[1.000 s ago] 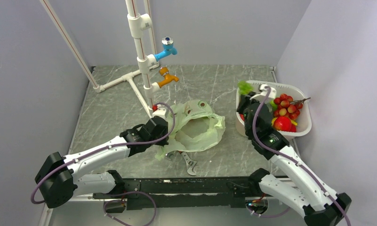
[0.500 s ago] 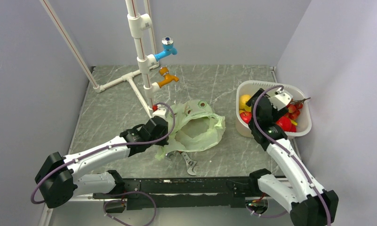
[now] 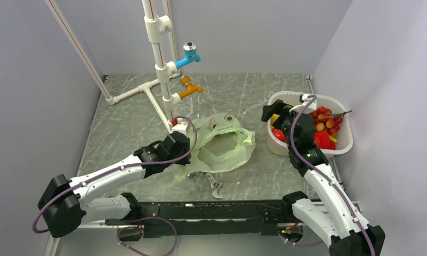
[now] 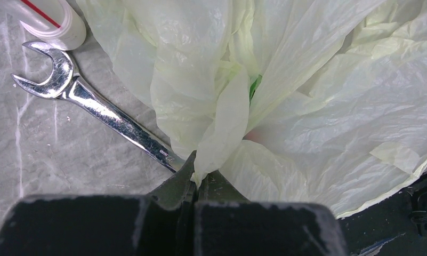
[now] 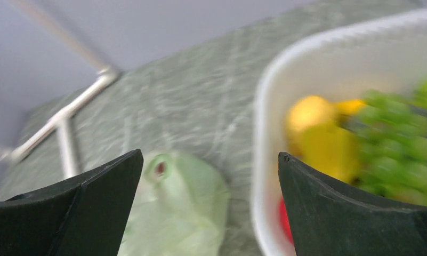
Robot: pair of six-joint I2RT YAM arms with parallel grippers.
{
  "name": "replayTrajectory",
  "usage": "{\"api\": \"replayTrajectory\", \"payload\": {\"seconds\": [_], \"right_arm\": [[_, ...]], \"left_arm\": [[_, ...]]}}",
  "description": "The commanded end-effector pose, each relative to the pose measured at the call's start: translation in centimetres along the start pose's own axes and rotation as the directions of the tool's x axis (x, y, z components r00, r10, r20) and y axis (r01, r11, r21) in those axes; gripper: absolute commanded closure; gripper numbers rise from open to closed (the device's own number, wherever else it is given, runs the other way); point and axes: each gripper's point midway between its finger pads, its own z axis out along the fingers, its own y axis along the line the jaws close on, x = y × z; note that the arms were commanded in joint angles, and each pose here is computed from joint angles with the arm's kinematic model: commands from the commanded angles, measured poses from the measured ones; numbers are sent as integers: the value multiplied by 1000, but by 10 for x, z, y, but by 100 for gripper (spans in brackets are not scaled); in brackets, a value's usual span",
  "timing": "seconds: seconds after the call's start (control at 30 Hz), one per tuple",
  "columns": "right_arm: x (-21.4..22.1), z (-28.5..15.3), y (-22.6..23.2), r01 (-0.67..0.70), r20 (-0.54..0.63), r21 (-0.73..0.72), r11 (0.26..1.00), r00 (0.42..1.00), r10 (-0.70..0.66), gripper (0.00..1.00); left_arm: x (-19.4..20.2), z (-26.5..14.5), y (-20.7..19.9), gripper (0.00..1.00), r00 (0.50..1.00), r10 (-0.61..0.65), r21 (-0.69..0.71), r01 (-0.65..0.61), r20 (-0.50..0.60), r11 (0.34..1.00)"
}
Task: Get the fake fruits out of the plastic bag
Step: Take out the fake fruit from the plastic bag.
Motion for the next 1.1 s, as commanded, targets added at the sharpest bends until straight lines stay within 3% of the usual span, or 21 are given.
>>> {"api": "replayTrajectory", "payload": {"seconds": [0.0,0.23,0.37,0.47,0.6,0.7,0.8,1.07], "right_arm": [[-14,-30,102,66,16,-501,863,998,-67,0],[22,-115,207,167,62,-828,536,976,-209,2],[71,-138,234,176,30,-885,432,946,-323,13],[108,-129,226,196,-16,-853,484,916,-400,25],[139,-108,196,222,-32,-784,580,918,-395,36],[158,-78,167,263,-68,-653,710,914,-401,53],[170,-59,155,257,-91,-560,788,926,-367,49],[180,-17,161,260,-27,-443,858,953,-303,39]], "left_arm": [[-18,-5,-13,100,999,-5,41,3,37,999],[-24,-8,-17,100,999,-6,45,4,47,999],[-28,-9,-19,100,999,-3,48,0,53,999],[-32,-11,-19,100,998,3,44,-6,58,999],[-37,-15,-24,100,998,1,64,-5,65,998],[-42,-18,-30,100,997,-7,88,0,77,996],[-44,-18,-32,100,997,-10,99,2,79,995],[-52,-32,-60,100,997,-22,226,6,68,974]]}}
